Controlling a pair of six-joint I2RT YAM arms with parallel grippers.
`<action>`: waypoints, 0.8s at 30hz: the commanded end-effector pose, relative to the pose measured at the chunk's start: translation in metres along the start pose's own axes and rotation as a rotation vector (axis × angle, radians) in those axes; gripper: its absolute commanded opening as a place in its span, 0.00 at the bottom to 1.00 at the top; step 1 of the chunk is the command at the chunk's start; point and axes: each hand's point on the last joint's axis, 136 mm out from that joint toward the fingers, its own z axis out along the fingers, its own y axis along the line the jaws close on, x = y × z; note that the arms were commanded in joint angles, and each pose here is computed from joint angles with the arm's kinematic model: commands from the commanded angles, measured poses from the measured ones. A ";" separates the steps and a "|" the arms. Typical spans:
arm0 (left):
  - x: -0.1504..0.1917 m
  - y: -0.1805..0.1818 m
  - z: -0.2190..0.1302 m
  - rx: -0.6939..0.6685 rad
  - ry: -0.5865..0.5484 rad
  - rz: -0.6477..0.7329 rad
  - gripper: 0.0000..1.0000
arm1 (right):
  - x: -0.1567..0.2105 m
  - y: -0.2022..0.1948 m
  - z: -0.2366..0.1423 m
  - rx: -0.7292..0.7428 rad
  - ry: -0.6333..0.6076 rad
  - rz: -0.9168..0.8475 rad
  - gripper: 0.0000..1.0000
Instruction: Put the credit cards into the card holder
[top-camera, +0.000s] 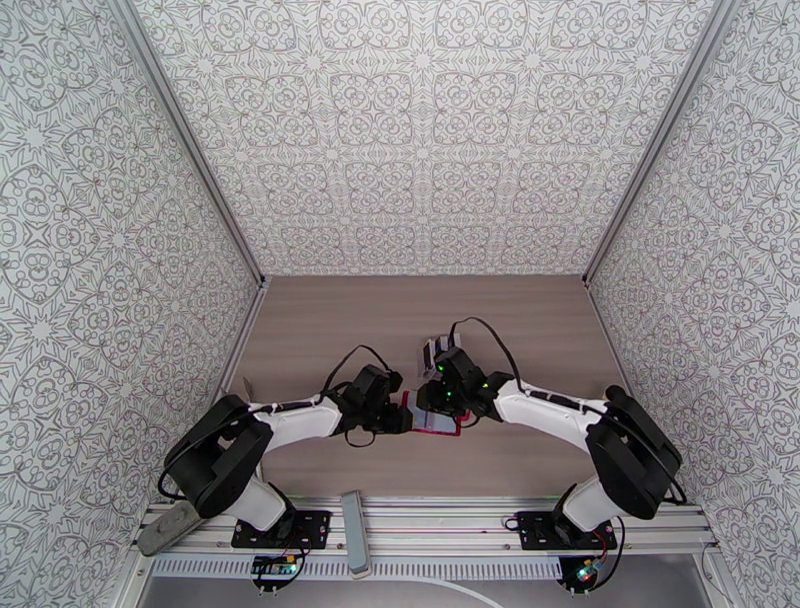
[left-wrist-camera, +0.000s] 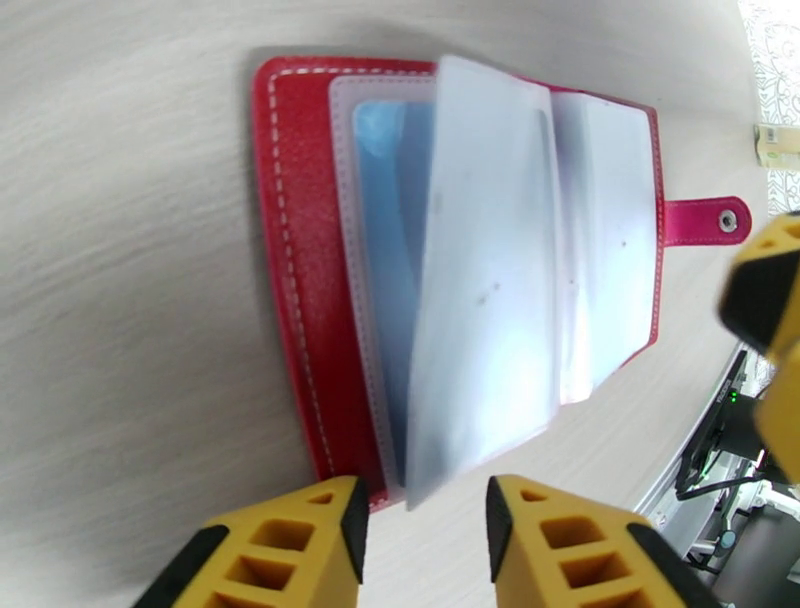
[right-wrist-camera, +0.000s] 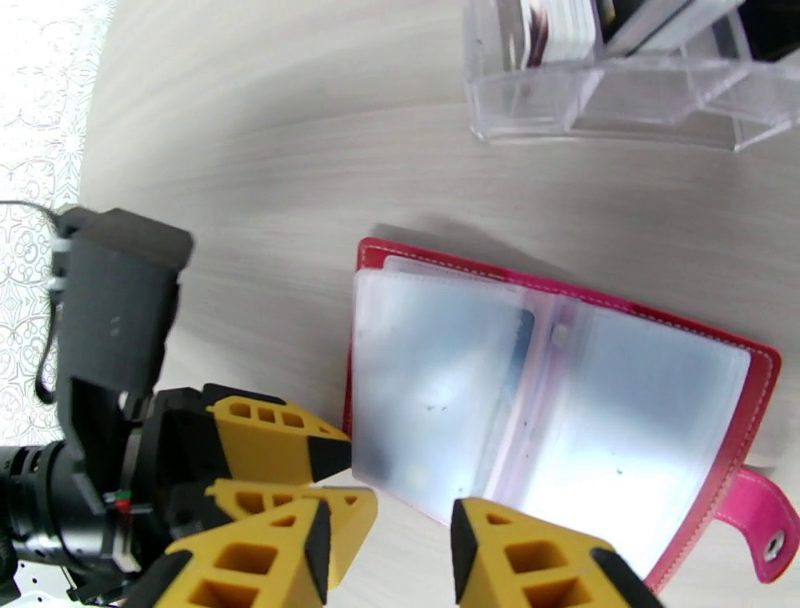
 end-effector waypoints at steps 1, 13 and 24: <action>-0.003 0.006 0.000 -0.038 0.012 0.002 0.37 | -0.011 0.007 -0.013 0.001 -0.040 -0.020 0.39; -0.013 -0.015 -0.013 -0.025 -0.002 0.040 0.37 | -0.018 0.000 -0.022 0.015 -0.065 -0.026 0.39; -0.034 -0.027 -0.029 -0.060 -0.045 0.081 0.46 | -0.030 -0.008 -0.034 0.034 -0.091 -0.035 0.40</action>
